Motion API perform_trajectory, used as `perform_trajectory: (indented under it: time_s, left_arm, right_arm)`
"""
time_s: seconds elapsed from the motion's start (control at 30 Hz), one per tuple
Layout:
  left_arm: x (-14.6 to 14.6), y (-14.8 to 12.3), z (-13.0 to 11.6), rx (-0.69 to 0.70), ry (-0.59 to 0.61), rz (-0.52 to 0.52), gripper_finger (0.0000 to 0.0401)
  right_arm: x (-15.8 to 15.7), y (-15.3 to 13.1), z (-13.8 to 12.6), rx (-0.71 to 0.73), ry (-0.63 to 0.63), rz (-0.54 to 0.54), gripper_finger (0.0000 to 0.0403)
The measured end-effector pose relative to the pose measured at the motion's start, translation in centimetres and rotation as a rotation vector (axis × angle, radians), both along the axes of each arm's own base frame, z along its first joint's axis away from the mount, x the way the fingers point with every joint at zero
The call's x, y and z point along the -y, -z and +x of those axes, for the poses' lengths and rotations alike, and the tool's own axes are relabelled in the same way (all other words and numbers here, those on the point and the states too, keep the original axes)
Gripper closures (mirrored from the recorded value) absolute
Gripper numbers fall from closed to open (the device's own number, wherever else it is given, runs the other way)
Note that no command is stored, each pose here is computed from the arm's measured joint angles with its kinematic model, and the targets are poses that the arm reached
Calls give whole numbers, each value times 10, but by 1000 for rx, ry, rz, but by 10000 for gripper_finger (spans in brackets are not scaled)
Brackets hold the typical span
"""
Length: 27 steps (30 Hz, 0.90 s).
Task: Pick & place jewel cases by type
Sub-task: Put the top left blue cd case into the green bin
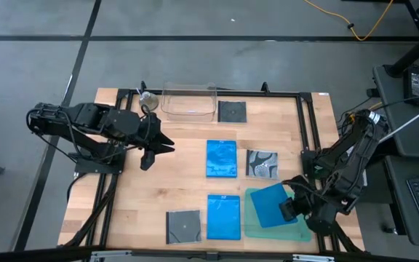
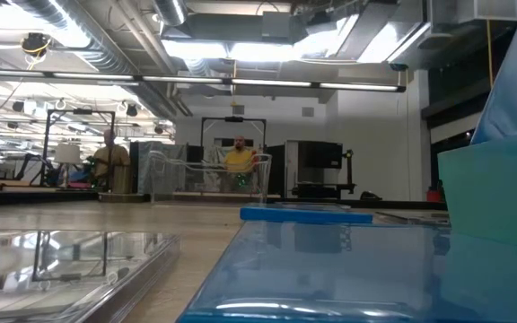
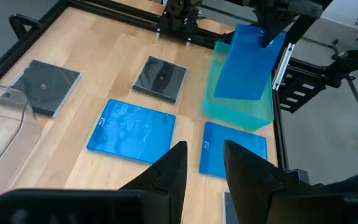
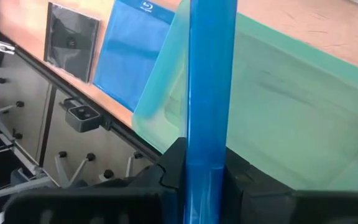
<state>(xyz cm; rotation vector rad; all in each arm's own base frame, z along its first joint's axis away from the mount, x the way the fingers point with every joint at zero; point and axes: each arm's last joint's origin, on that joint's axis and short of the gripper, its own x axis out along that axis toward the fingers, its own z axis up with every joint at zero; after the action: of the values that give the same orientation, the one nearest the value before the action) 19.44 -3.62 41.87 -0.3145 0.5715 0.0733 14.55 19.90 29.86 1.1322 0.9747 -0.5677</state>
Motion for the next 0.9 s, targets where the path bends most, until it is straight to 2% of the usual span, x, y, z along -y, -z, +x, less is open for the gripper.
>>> perform_trajectory:
  time_s: [0.47, 0.63, 0.9]
  left_arm:
    - [-1, 0, 0, 4, -25, 16, 304]
    - [-1, 0, 0, 4, -25, 16, 304]
    - [3, 11, 19, -46, -10, 45, 303]
  right_arm:
    - [-3, 2, 2, -9, -12, 16, 350]
    - [0, -4, -3, 11, -57, 17, 350]
    - [9, -17, -11, 101, -119, -31, 350]
